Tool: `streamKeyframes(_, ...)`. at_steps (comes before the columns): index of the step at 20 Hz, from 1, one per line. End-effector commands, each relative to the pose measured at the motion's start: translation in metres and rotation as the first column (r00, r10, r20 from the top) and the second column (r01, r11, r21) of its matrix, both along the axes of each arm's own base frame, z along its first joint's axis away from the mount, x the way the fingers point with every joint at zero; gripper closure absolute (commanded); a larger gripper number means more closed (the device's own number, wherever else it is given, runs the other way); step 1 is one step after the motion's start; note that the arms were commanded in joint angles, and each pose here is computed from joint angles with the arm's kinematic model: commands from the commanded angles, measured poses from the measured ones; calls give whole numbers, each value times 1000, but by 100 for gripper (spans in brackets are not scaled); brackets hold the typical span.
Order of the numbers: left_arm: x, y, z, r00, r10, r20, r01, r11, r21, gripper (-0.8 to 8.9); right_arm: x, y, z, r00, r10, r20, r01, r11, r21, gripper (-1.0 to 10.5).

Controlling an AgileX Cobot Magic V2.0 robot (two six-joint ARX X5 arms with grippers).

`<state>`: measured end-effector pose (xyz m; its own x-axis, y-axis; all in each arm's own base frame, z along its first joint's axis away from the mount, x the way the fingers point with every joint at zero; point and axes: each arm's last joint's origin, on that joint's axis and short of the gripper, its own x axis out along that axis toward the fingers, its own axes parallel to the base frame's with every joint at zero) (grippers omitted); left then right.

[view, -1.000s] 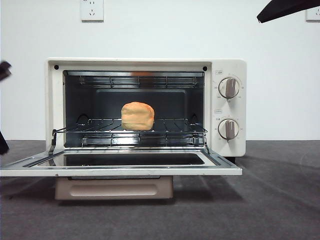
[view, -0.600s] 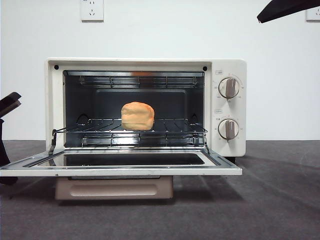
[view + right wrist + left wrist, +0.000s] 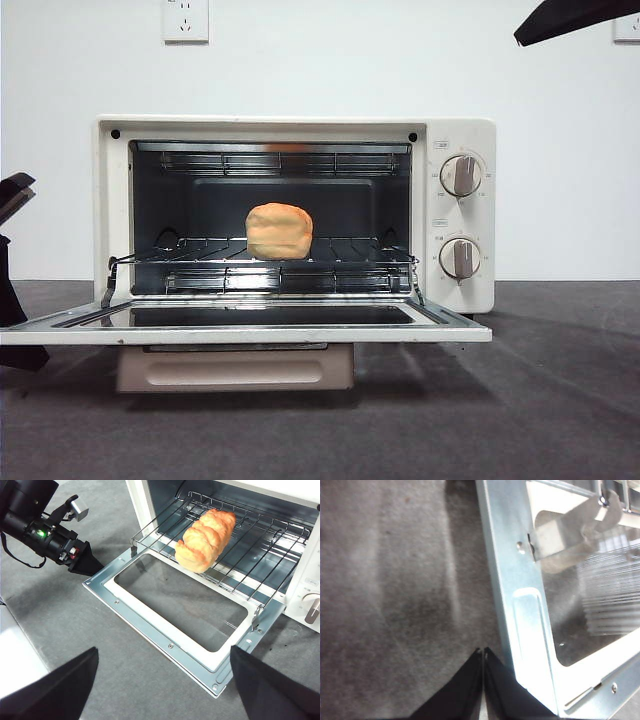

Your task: The left arm flap open the oven, the right arm pick bread and place it into oven, the left arm flap close the oven

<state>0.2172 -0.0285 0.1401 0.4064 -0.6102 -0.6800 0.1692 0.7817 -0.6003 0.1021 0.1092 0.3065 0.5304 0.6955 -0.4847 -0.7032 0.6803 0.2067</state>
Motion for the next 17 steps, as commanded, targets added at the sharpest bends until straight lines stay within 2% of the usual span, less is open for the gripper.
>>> streamKeyframes(1, 4, -4, 3, 997, -64, 43, 67, 995, -74, 805, -1, 1, 4, 1000, 7, 8, -7, 1000, 13, 528)
streamKeyframes(6, 14, 2, 13, 992, -28, 124, 52, 980, -193, 805, -1, 1, 2, 1000, 1, -21, -1, 1000, 0, 528)
streamKeyframes(12, 21, 4, 22, 978, 3, 206, 46, 971, -234, 805, -2, 1, 2, 1000, -4, -29, 4, 1000, 4, 528)
streamKeyframes(17, 29, 13, 33, 955, 82, 284, 0, 961, -276, 805, -2, 0, 1, 999, -9, -42, 9, 1000, 5, 528)
